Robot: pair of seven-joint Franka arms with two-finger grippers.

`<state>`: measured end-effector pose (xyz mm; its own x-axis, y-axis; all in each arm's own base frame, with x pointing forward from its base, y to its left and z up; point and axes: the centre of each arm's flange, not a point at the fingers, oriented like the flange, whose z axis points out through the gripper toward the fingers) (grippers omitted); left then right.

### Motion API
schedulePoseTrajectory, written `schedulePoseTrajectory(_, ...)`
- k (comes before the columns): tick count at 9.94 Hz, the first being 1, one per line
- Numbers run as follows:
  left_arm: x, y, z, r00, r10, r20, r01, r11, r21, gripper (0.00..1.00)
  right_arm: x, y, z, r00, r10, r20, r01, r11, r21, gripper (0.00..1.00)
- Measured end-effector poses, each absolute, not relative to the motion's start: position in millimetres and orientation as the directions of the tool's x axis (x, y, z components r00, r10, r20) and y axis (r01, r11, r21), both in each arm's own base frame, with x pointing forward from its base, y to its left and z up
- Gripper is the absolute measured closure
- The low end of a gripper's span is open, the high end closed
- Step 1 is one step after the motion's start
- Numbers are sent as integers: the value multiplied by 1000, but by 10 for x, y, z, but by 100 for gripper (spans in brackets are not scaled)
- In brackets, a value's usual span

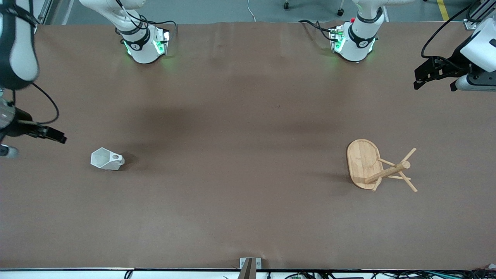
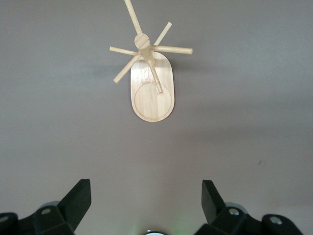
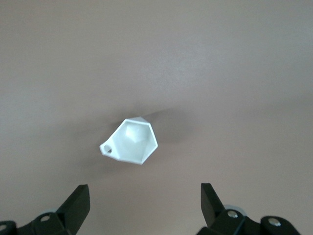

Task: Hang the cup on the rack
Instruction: 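Reach the right gripper to the white cup and grasp it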

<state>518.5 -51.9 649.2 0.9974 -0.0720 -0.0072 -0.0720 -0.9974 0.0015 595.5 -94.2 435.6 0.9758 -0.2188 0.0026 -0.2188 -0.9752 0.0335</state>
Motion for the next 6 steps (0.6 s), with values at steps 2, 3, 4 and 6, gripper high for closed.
schedulePoseTrajectory(2, 5187, -518, 6492, 997, -72, -7, -72, -997, 2, 0, 5935, -918, 3624, 977, -211, 8, -211, -977, 39, 0)
schedulePoseTrajectory(3, 5188, -518, 6493, 997, -72, -7, -72, -997, 2, 0, 5918, -912, 3306, 978, -208, 10, -208, -977, 42, 0)
schedulePoseTrajectory(4, 5189, -518, 6494, 997, -72, -7, -72, -997, 2, 0, 5899, -913, 3057, 978, -207, 7, -207, -977, 46, 0)
schedulePoseTrajectory(6, 5183, -517, 6490, 997, -72, -12, -72, -997, 1, 0, 5874, -921, 2799, 978, -208, -10, -207, -977, 51, 0)
